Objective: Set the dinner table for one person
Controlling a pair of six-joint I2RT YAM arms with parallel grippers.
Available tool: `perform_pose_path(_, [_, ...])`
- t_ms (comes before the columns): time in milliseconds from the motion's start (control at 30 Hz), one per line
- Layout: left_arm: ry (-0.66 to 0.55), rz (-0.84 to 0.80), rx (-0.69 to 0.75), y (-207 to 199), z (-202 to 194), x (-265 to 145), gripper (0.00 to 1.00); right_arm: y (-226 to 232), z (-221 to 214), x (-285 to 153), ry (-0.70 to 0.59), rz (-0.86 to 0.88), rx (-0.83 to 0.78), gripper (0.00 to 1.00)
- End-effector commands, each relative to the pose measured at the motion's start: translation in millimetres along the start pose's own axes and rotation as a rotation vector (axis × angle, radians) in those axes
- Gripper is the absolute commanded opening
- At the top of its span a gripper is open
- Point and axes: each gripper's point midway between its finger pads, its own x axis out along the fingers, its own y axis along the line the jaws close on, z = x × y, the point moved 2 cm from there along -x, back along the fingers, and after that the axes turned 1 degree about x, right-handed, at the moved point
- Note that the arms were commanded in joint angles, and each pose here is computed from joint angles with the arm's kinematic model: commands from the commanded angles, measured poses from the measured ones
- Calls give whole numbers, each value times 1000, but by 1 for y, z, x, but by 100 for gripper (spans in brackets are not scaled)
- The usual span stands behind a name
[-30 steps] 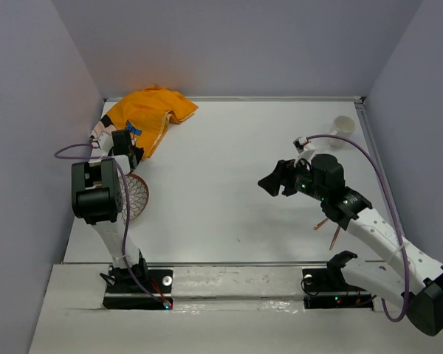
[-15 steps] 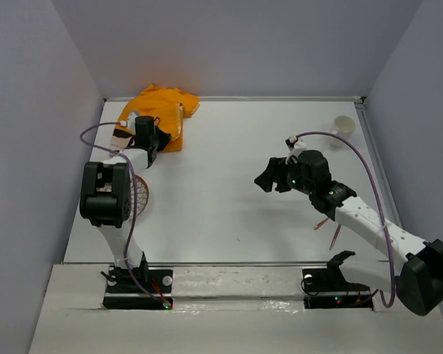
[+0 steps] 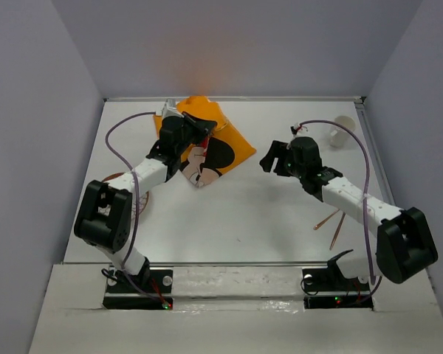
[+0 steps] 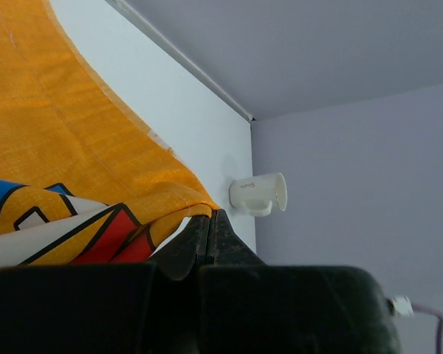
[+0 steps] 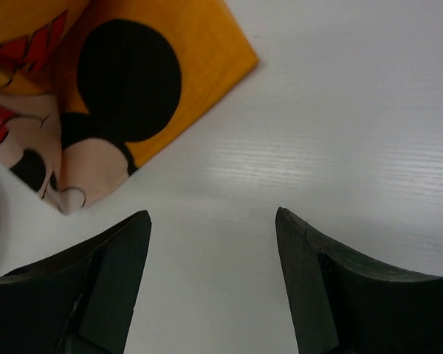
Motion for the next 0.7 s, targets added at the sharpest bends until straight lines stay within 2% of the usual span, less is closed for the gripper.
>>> perform_pose_path(0, [-100,-161,-55,-41,18,-33,0,-24,45,30,-139,-61,184,71])
perform_pose_path(100, [-115,-168,-59,-36,17,-46,0,-44,33,59,-109,-89,255,67])
perform_pose_path(133, [-115,-168,-59,-33,15,-51,0,-37,33,67,-102,-48,288,63])
perform_pose_path(167, [-114,-170,-60,-32,14,-52,0,-42,22,81,-73,-57,304,62])
perform_pose_path(300, [-129,-182,-61,-28,12,-60,0,-23,9,103,-30,94,402,59])
perform_pose_path(467, [-134,-190,-70,-21,9,-67,0,-27,-17,134,23,120,528,57])
perform_pose_path(567, [-144,-187,-62,-18,9,-70,0,-32,-25,151,32,107,592,48])
perform_pose_path(667, [-156,-183,-52,-16,10,-72,0,-28,-20,169,25,136,664,45])
